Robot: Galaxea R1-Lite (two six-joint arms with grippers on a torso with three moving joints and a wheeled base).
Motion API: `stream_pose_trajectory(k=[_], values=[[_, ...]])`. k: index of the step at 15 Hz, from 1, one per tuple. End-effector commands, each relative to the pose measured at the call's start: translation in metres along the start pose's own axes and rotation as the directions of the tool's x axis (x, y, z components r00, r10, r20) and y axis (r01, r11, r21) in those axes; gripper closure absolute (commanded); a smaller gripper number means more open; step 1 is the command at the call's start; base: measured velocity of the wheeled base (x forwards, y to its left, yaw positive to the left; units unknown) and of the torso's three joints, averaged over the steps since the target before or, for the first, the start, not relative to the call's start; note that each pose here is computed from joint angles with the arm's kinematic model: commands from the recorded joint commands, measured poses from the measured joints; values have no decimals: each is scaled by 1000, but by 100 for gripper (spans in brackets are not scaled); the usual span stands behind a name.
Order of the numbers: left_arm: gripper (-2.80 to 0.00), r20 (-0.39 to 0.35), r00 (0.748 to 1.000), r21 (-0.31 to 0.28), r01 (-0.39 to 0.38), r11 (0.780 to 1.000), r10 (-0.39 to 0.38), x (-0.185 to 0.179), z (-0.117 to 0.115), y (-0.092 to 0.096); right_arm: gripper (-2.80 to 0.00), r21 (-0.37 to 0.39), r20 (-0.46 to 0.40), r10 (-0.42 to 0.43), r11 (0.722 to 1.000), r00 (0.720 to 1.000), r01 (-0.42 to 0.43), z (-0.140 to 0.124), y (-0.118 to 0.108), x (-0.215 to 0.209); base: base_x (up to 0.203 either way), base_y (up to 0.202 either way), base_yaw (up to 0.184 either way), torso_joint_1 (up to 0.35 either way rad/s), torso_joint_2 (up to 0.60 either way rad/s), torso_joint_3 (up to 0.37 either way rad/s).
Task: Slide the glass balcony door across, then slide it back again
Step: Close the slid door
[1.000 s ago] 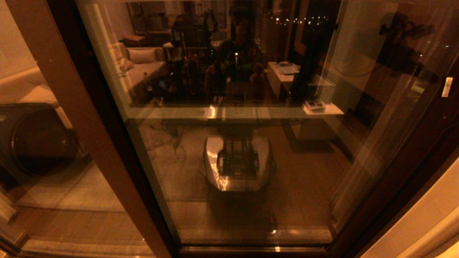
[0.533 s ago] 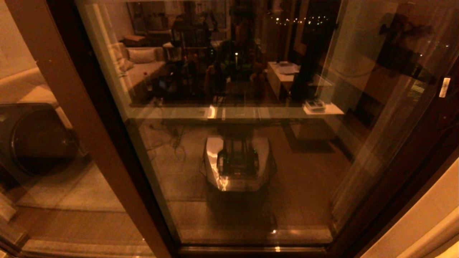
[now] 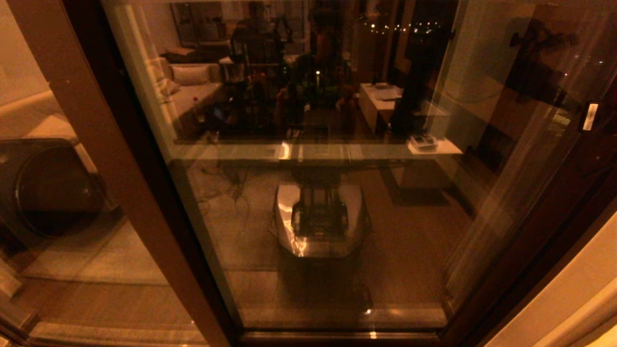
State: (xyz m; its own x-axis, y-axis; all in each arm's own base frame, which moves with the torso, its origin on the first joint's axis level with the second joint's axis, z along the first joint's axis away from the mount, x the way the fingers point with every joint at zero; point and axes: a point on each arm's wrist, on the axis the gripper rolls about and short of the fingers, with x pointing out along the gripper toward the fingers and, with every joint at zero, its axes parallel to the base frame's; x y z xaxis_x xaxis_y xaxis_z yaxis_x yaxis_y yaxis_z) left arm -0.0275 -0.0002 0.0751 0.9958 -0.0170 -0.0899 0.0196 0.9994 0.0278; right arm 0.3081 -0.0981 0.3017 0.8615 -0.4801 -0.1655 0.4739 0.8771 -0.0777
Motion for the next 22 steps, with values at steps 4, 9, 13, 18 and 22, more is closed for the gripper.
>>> stream_pose_trajectory(k=[4,9,13,18,22], values=[[0,-1,1000,0,0,1000,0,0,0,0,0,2,-5,-25,1000,1000,25,-1,-4,14,0,0,0,0,0,0],[0,-1,1000,0,0,1000,0,0,0,0,0,3,-5,-31,1000,1000,31,-1,-6,15,0,0,0,0,0,0],[0,-1,1000,0,0,1000,0,0,0,0,0,6,9,-18,1000,1000,18,3,-5,3,0,0,0,0,0,0],[0,-1,1000,0,0,1000,0,0,0,0,0,11,13,15,1000,1000,-16,3,1,-2,0,0,0,0,0,0],[0,0,1000,0,0,1000,0,0,0,0,0,8,1,17,1000,1000,-17,0,3,4,0,0,0,0,0,0]])
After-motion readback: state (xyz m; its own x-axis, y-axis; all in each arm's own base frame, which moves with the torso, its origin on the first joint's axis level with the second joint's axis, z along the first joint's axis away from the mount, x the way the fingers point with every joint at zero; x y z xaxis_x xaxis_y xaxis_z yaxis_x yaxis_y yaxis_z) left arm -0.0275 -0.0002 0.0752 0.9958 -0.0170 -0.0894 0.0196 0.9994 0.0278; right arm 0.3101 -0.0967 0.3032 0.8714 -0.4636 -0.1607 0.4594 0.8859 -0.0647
